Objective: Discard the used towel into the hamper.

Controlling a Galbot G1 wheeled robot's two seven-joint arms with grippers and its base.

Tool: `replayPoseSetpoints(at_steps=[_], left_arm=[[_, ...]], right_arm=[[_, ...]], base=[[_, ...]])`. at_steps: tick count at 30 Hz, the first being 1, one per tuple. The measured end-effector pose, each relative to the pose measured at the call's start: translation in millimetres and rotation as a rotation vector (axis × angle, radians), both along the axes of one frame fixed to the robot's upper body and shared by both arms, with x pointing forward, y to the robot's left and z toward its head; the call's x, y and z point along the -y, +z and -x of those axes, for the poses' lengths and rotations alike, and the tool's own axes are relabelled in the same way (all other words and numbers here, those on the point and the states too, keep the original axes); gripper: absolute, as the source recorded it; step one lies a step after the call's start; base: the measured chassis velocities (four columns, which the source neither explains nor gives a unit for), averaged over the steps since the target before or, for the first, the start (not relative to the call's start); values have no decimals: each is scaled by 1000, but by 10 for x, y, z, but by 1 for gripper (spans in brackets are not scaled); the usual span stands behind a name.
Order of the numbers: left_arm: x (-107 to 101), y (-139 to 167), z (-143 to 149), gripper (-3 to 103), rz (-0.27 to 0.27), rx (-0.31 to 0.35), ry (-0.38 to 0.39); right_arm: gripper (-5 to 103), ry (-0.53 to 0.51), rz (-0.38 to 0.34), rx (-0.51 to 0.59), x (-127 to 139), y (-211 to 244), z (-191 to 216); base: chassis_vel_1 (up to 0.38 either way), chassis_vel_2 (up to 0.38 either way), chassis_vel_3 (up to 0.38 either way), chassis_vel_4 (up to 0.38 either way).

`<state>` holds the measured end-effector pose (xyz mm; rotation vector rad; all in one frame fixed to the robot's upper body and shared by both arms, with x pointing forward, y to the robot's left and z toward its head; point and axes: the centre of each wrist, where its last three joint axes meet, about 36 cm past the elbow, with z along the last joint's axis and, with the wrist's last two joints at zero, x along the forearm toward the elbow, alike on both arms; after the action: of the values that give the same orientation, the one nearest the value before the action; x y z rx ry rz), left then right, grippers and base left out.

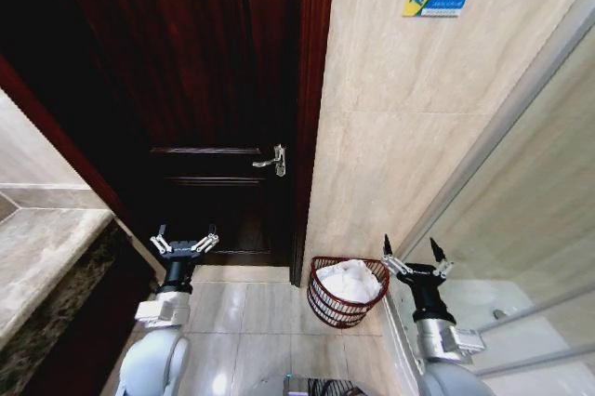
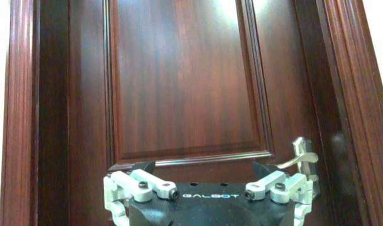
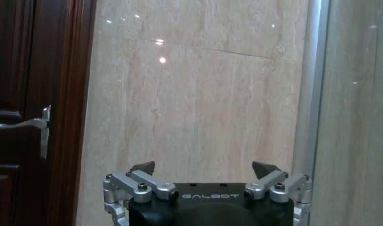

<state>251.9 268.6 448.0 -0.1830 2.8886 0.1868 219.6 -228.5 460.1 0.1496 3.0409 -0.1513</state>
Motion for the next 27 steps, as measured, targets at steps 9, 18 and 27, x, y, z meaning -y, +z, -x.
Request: replayPoseSetpoints(at_steps=[9, 18, 27], left_arm=[[15, 35, 5, 100, 18, -5, -4], [67, 63, 15, 100, 73, 28, 4], [58, 66, 19, 100, 70, 21, 24]], right_arm=[[100, 2, -2, 7, -17, 39, -21], [100, 9, 0, 5, -9, 48, -18], [100, 30, -1, -8, -20, 92, 21]], base=[[0, 0, 0, 0], [0, 0, 0, 0], [0, 0, 0, 0]])
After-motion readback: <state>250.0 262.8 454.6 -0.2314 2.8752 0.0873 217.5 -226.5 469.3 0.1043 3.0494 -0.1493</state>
